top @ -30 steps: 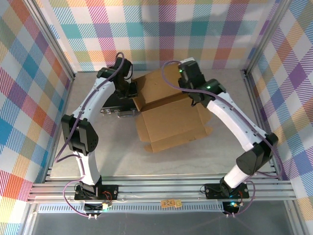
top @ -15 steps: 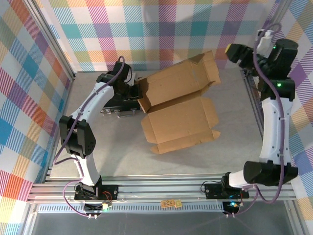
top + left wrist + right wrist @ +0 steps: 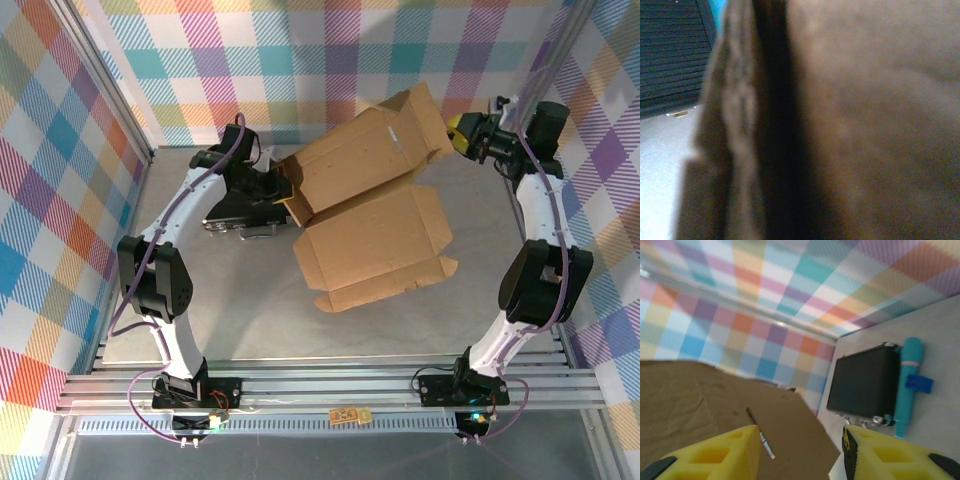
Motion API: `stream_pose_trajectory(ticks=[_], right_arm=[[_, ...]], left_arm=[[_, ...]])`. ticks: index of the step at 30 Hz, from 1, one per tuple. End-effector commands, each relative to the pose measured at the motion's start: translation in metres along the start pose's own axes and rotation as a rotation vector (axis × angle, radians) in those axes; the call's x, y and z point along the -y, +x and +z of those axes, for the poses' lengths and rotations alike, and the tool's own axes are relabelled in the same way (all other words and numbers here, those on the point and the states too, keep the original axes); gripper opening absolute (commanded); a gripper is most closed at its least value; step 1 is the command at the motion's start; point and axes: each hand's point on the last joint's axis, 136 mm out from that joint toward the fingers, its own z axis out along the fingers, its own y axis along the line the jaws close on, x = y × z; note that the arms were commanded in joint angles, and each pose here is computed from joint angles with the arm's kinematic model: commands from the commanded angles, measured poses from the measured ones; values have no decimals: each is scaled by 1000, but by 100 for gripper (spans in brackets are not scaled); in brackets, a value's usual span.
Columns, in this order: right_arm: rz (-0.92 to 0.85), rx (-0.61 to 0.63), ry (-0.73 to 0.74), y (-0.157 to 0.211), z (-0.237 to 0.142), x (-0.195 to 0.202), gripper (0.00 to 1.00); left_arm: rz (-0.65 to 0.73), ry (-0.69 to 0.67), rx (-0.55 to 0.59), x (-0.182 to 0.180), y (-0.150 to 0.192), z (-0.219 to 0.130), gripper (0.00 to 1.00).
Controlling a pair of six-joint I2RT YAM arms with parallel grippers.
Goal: Fold the paper box
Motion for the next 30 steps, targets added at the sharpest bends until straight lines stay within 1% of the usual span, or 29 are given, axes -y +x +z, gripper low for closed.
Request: stream_pose_trajectory(ticks=[1,4,11,16,20,30], right_arm=[[-157,-81,-122,11,2,-56,48],[-169,-110,-145,14,11,-66,48],[-192,-174,-158,38,31,-78,49],[-212,-210,-143,53,39,-80,54],[-245,-243,-142,66,49,-84,55],[-344,-251,-36,84,60,-86,57]], left_arm=[[-3,64,-17,5,-3,5,0],[-10,60,-27,2,-4,9,0],[-23,34,-31,-2,-8,10,0],[-21,40,-30,0,-8,8,0],[-21,41,-35,2,-7,6,0],[-26,37,-29,4,-6,2,0]])
